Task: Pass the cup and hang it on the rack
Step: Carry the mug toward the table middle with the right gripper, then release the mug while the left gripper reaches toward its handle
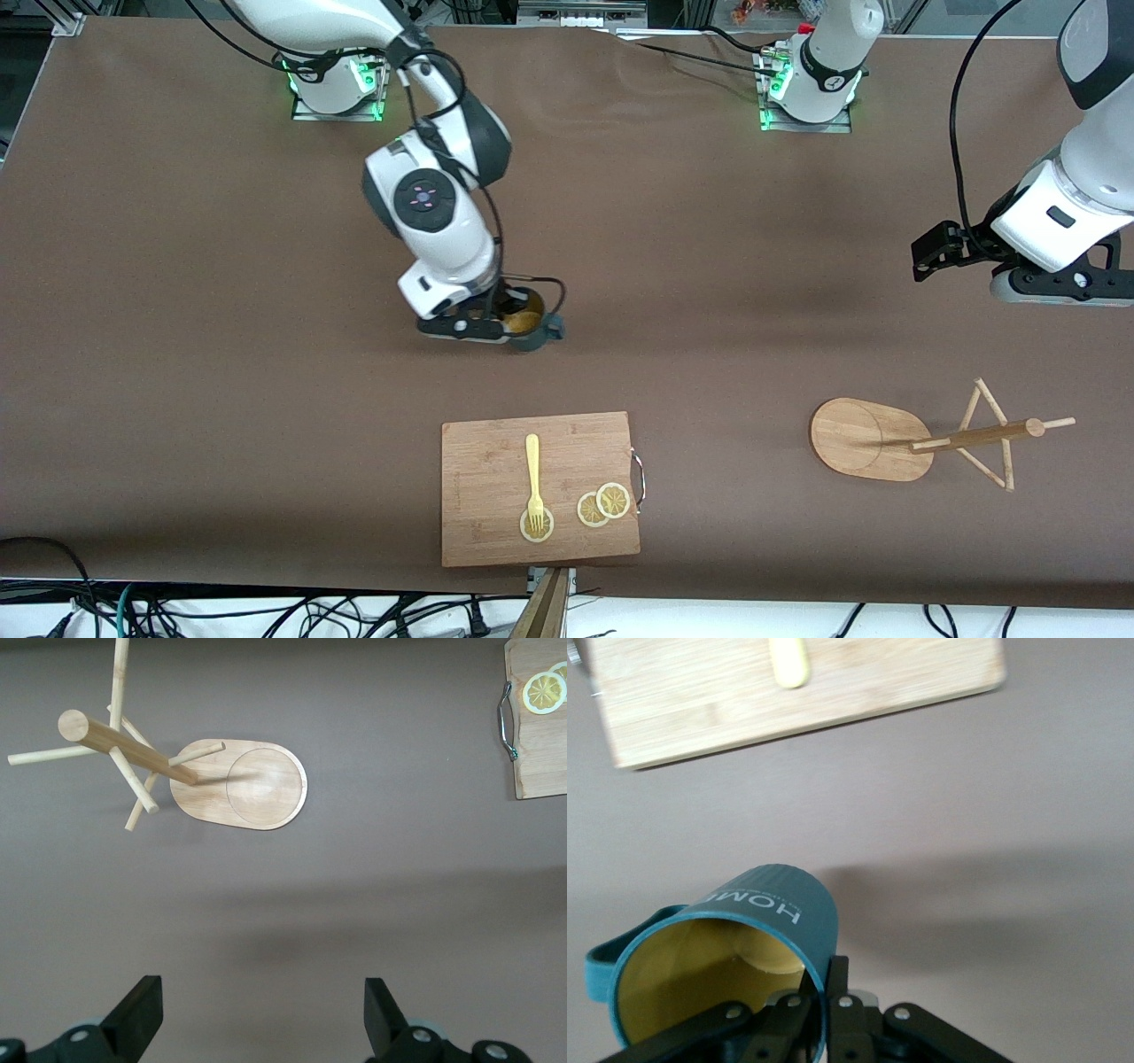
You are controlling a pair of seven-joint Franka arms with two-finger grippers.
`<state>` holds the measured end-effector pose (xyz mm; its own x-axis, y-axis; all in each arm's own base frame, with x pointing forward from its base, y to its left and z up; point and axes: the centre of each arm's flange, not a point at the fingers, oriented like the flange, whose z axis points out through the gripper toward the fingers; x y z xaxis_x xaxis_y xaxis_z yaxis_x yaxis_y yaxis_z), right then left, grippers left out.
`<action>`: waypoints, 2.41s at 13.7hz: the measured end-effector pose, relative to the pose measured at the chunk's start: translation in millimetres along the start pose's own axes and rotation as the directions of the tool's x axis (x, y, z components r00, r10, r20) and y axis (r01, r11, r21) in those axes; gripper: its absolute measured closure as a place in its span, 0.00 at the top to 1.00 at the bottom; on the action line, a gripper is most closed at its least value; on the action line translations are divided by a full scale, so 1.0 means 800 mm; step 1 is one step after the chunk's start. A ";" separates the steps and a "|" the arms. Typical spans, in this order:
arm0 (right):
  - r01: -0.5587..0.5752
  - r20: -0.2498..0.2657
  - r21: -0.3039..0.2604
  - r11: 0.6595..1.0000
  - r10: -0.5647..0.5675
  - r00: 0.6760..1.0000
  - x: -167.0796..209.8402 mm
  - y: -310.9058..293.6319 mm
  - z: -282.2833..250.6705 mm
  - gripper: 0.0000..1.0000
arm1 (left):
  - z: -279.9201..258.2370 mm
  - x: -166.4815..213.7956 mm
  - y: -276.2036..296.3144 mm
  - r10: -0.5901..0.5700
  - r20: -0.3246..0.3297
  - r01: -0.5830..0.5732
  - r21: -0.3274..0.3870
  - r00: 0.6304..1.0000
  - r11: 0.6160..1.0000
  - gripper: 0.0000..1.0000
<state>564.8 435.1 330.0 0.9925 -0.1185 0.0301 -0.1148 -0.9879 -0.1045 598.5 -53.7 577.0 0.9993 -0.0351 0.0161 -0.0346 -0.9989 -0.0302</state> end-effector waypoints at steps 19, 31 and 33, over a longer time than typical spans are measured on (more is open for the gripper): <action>0.167 0.023 0.032 0.986 -0.167 0.986 -0.150 -0.170 0.130 0.20 | 0.000 -0.001 0.010 0.013 0.000 -0.013 -0.002 1.000 1.000 1.00; 0.271 0.075 -0.046 0.961 -0.267 0.961 0.013 -0.067 -0.070 1.00 | 0.015 -0.019 0.062 0.090 0.112 -0.090 -0.006 0.990 0.996 1.00; 0.307 0.107 -0.059 0.950 -0.300 0.948 0.065 0.009 -0.124 1.00 | 0.024 -0.016 0.062 0.091 0.128 -0.091 -0.007 0.988 0.996 1.00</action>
<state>611.4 411.9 429.2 0.9798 0.1947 -0.0465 0.1934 -0.9806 -0.0318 584.1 -102.6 556.2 0.9859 -0.1217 -0.1151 -0.1253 -0.9918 -0.0247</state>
